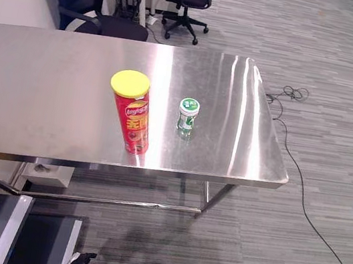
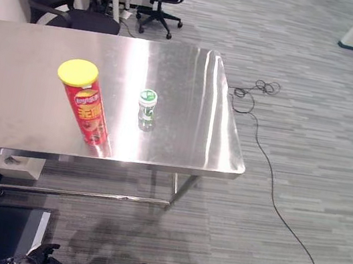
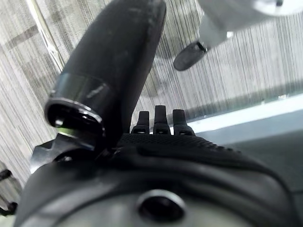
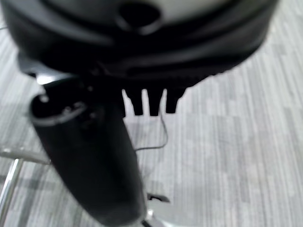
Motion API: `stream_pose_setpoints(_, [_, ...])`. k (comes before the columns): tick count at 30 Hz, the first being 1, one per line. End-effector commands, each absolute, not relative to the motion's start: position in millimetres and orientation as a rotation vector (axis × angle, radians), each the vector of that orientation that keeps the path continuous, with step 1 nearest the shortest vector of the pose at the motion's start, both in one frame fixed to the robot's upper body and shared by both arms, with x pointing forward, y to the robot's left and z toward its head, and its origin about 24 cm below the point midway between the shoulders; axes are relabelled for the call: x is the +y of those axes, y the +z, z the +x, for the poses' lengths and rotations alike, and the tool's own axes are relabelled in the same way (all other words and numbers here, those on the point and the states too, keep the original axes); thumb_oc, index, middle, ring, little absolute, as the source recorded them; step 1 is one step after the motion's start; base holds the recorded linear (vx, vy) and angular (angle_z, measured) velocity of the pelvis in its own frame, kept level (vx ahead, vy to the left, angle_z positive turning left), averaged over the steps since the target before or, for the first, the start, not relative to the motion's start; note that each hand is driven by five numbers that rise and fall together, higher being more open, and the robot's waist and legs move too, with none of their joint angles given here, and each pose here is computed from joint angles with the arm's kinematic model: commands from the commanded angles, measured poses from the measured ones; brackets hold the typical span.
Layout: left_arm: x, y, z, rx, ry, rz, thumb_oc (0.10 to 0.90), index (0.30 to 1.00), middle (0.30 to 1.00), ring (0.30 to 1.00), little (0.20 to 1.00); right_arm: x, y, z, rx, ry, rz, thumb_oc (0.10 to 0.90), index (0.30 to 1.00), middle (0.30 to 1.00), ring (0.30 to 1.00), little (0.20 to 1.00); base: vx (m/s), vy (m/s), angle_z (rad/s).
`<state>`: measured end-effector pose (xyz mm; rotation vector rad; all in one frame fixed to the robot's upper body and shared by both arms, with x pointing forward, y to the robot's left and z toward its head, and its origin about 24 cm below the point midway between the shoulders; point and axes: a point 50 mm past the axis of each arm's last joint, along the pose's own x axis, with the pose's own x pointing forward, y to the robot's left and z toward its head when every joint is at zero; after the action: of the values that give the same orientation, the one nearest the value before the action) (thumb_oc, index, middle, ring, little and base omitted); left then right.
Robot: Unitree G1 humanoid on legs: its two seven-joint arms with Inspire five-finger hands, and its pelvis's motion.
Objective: Put the goods on the table back onto the shelves and tidy them up.
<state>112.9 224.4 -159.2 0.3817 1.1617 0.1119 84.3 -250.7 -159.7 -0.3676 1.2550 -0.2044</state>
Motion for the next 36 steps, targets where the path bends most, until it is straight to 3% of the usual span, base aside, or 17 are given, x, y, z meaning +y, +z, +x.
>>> stream_pose_setpoints(1, [241.7,-150.6,129.5,1.133,0.169,0.416,0.8,0.9,0.9,0.9,0.9,-252.6,-155.5,99.8,1.205,-0.199,-0.408,0.8,0.9,0.9,0.9,0.9,0.08,-0.021,0.06])
stream_pose_setpoints(12, [237.8,-150.0,134.2,1.117,0.118,0.449,0.8,0.9,0.9,0.9,0.9,-255.7,-157.2,89.6,1.236,-0.218,-0.397,0.8,0.9,0.9,0.9,0.9,0.04,0.016,0.03])
stream_pose_setpoints(15, [234.8,-146.9,145.3,1.088,0.111,0.427,0.8,0.9,0.9,0.9,0.9,-281.0,-145.9,95.2,1.14,-0.455,-0.275,0.8,0.9,0.9,0.9,0.9,0.01,0.077,-0.21])
stream_pose_setpoints(23, [241.7,-135.8,169.5,1.035,0.083,0.478,0.8,0.9,0.9,0.9,0.9,-358.3,-99.3,93.6,0.894,-0.841,-0.217,0.8,0.9,0.9,0.9,0.9,0.0,0.023,-0.18])
stream_pose_setpoints(24, [243.8,-131.1,178.8,1.013,0.07,0.487,0.8,0.9,0.9,0.9,0.9,-384.2,-74.5,95.5,0.784,-0.938,-0.247,0.8,0.9,0.9,0.9,0.9,0.0,0.032,-0.09])
stream_pose_setpoints(28, [248.4,-128.0,182.4,1.003,0.069,0.485,0.8,0.9,0.9,0.9,0.9,-413.9,-35.0,97.3,0.613,-1.062,-0.302,0.8,0.9,0.9,0.9,0.9,0.0,0.025,-0.06])
stream_pose_setpoints(29, [251.8,-127.6,180.7,1.0,0.083,0.473,0.8,0.9,0.9,0.9,0.9,-435.5,8.9,105.6,0.42,-1.176,-0.384,0.8,0.9,0.9,0.9,0.9,0.0,0.04,-0.06])
stream_pose_setpoints(30, [251.6,-127.5,181.0,0.999,0.082,0.473,0.8,0.9,0.9,0.9,0.9,-435.2,9.0,105.2,0.42,-1.177,-0.384,0.8,0.9,0.9,0.9,0.9,0.03,0.056,-0.01])
stream_pose_setpoints(33, [250.1,-127.5,180.8,0.983,0.089,0.473,0.8,0.9,0.9,0.9,0.9,-441.7,85.4,123.2,0.083,-1.269,-0.596,0.8,0.9,0.9,0.9,0.9,0.0,0.011,0.0])
stream_pose_setpoints(34, [248.0,-128.0,180.1,0.974,0.089,0.489,0.8,0.9,0.9,0.9,0.9,-429.3,133.4,132.0,-0.162,-1.318,-0.743,0.8,0.9,0.9,0.9,0.9,0.04,0.024,0.0])
stream_pose_setpoints(36, [245.6,-130.1,176.6,0.975,0.088,0.492,0.8,0.9,0.9,0.9,0.9,-411.2,166.3,142.6,-0.37,-1.302,-0.788,0.8,0.9,0.9,0.9,0.9,0.01,0.012,0.04])
